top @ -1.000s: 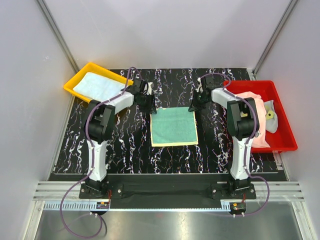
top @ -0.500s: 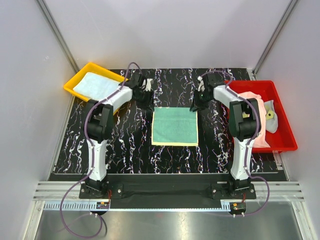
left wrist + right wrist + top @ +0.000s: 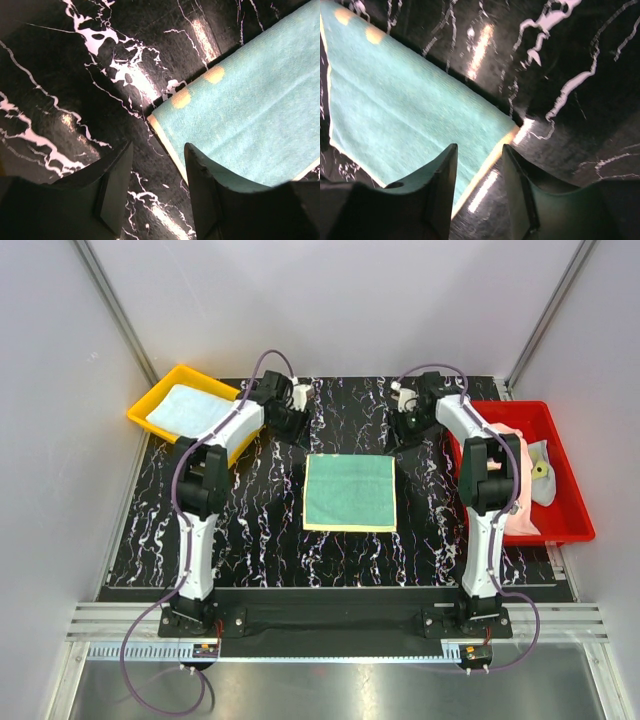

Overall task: Fold and stack the towels
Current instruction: Fold the towel

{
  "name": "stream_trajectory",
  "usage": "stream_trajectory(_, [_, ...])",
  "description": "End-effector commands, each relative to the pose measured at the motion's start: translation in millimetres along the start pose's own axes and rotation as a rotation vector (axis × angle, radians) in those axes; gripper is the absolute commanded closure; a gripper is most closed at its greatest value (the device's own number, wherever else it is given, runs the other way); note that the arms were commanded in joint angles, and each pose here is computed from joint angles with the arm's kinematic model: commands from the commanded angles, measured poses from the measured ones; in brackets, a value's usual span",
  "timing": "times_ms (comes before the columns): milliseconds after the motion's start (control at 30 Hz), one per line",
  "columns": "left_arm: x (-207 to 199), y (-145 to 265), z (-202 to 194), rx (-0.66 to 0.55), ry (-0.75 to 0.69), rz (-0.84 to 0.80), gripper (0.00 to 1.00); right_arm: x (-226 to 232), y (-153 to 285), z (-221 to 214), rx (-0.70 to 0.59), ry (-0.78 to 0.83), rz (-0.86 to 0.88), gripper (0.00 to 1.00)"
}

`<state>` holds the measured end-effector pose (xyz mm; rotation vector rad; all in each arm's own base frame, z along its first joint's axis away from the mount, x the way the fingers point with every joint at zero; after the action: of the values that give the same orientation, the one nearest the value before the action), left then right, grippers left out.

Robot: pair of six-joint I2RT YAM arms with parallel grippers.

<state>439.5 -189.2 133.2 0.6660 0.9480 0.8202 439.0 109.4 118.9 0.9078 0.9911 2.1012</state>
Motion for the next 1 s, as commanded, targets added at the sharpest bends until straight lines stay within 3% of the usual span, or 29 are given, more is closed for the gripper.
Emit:
stream_trajectory(0, [-2.5,-3.6,11.7,-0.019,-0.071,-0.082,0.48,-20.1,10.7,-4.9,-0.016,0.04,0.058,0.51])
stream_trajectory(233, [7.7,-23.3,12.9,0.032,-0.095,-0.106,0.47,-33.3,3.2,-10.1,-0.013,0.048,0.192,0.47])
stream_trajectory(700, [17.3,-42.1,6.6,0.088,-0.101,-0.165,0.47,-41.0,-28.7,-18.3,0.015,0.041,0.332,0.56])
stream_trajectory(967, [22.3,-47.6,5.0,0.106,-0.098,-0.162,0.52,-43.1,-29.8,-18.6,0.016,0.057,0.336,0.67])
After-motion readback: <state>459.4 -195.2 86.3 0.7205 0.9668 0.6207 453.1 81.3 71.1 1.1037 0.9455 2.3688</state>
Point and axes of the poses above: each gripper's point midway between its finger pads, its own y axis back along the fingers, its own x axis along the line the jaws close on, z = x × y, the point moved 7 cm from there along y, back along the fingers, and after that the axes turned 11 degrees about y, right-handed, at the moved point
